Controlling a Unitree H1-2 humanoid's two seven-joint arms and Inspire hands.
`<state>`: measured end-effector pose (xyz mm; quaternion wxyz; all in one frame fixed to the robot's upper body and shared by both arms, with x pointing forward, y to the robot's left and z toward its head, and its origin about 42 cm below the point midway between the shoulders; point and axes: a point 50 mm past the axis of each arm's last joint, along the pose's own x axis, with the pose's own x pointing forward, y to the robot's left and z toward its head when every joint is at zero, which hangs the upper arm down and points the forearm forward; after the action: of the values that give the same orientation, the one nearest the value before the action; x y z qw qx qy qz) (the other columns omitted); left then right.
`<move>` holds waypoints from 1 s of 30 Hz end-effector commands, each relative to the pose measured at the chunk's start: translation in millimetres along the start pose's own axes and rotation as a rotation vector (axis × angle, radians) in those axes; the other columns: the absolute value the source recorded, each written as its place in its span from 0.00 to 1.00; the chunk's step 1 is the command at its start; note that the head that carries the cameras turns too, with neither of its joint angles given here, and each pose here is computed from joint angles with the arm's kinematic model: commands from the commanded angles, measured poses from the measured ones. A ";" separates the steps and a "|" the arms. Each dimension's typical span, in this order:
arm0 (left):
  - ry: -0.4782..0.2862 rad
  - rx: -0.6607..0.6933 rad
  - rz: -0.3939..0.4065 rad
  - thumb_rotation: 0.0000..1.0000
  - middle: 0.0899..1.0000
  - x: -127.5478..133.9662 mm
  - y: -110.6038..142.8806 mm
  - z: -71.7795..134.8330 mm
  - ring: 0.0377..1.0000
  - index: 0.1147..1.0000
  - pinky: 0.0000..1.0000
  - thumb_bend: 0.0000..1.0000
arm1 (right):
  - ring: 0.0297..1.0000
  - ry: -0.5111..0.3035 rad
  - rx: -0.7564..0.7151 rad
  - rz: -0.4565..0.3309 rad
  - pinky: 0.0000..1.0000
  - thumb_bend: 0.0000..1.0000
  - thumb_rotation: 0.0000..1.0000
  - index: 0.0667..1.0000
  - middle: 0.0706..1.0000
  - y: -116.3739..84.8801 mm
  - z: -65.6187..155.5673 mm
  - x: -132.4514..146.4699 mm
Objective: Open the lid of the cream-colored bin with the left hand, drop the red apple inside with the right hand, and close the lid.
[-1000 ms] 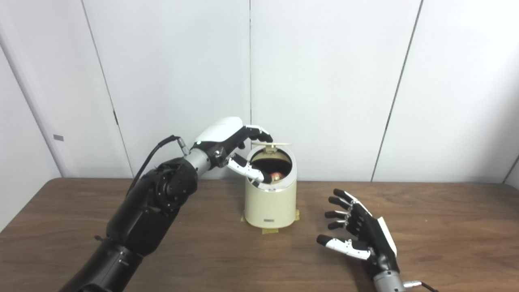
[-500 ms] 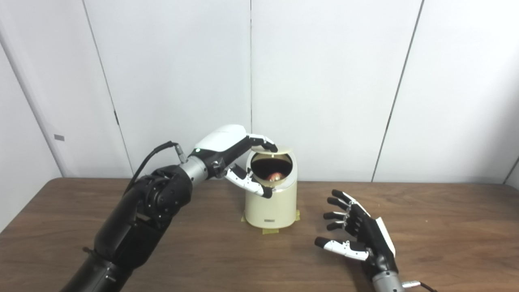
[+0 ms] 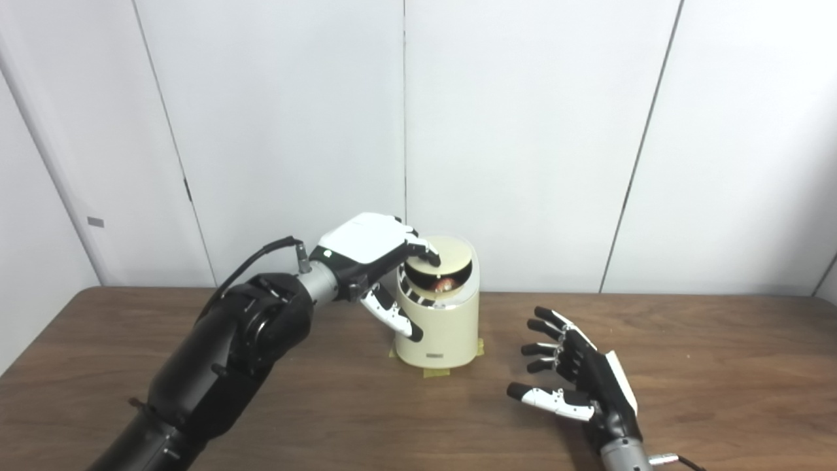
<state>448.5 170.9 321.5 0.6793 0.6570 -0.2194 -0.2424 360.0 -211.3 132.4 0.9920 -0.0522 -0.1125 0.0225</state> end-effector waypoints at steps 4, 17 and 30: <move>-0.024 0.063 0.038 0.39 0.78 1.0 14.7 3.1 0.93 0.77 1.00 1.00 | 0.63 -0.077 0.025 -0.008 0.53 0.83 0.14 0.81 0.77 2.5 18.9 11.0; -0.041 0.062 -0.011 0.40 0.79 3.1 -25.2 15.1 0.92 0.78 0.99 0.98 | 0.62 -0.081 0.042 -0.006 0.53 0.84 0.15 0.81 0.78 3.4 21.5 10.7; -0.031 0.275 -0.070 0.41 0.77 -0.8 -49.3 18.6 0.94 0.75 1.00 0.99 | 0.61 -0.073 0.048 -0.011 0.54 0.86 0.16 0.81 0.78 2.2 23.4 9.7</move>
<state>433.6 154.3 278.5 0.5877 0.7346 -0.2523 -0.2266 357.3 -208.5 137.4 0.9930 -0.0327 -0.1119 0.0206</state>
